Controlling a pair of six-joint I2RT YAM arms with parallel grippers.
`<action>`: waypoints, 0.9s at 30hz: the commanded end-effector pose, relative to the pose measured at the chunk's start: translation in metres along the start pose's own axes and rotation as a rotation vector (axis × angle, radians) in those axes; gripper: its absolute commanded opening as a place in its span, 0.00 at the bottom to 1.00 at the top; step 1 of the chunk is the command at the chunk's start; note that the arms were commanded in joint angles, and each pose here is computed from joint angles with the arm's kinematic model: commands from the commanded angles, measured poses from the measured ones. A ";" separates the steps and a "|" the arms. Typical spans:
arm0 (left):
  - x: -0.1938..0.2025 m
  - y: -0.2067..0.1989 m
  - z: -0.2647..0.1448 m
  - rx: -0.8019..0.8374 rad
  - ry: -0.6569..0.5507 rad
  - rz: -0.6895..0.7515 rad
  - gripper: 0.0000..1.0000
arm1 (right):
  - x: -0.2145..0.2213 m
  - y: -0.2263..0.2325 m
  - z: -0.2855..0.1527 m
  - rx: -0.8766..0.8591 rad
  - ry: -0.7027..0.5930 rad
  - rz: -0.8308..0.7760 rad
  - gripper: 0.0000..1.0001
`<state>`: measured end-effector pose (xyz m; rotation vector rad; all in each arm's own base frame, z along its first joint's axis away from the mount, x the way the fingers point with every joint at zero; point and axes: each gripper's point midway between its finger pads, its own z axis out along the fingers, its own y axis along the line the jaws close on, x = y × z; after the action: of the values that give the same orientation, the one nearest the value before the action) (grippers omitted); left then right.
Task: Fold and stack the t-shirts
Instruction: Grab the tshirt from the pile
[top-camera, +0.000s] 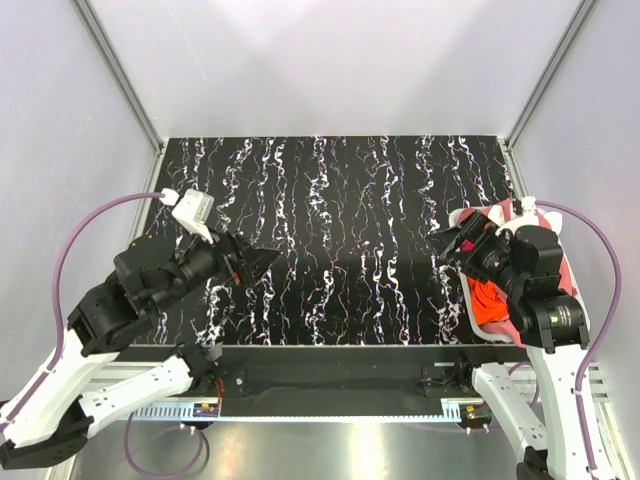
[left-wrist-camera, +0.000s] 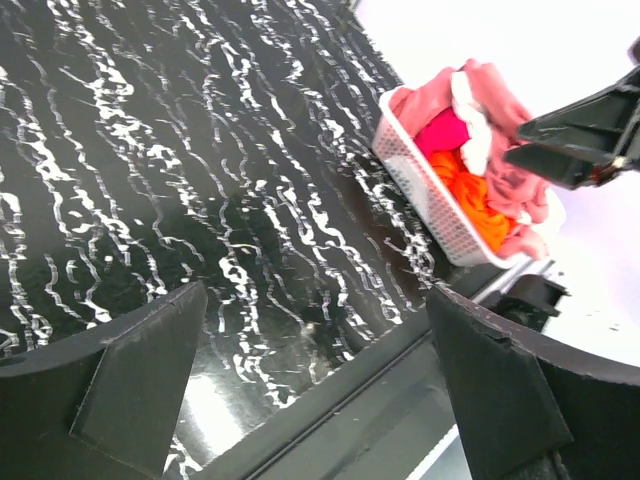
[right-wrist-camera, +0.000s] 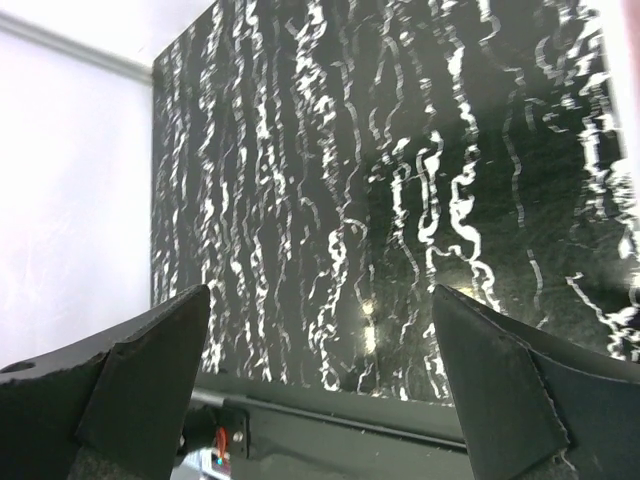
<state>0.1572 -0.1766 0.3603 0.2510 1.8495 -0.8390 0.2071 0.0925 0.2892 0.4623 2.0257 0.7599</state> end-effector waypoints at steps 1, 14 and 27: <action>-0.002 0.009 0.004 -0.043 -0.008 0.065 0.99 | -0.014 -0.007 -0.008 0.061 -0.078 0.005 1.00; 0.020 0.053 0.041 -0.228 0.089 0.310 0.99 | -0.106 -0.109 -0.017 0.885 -0.349 0.026 0.91; 0.051 0.080 0.032 -0.270 0.061 0.309 0.99 | -0.140 -0.203 -0.034 1.201 -0.414 0.208 0.80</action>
<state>0.1963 -0.1469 0.2652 0.4131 1.9504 -0.3437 0.2430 -0.1373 0.2540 1.3721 1.8633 -0.4543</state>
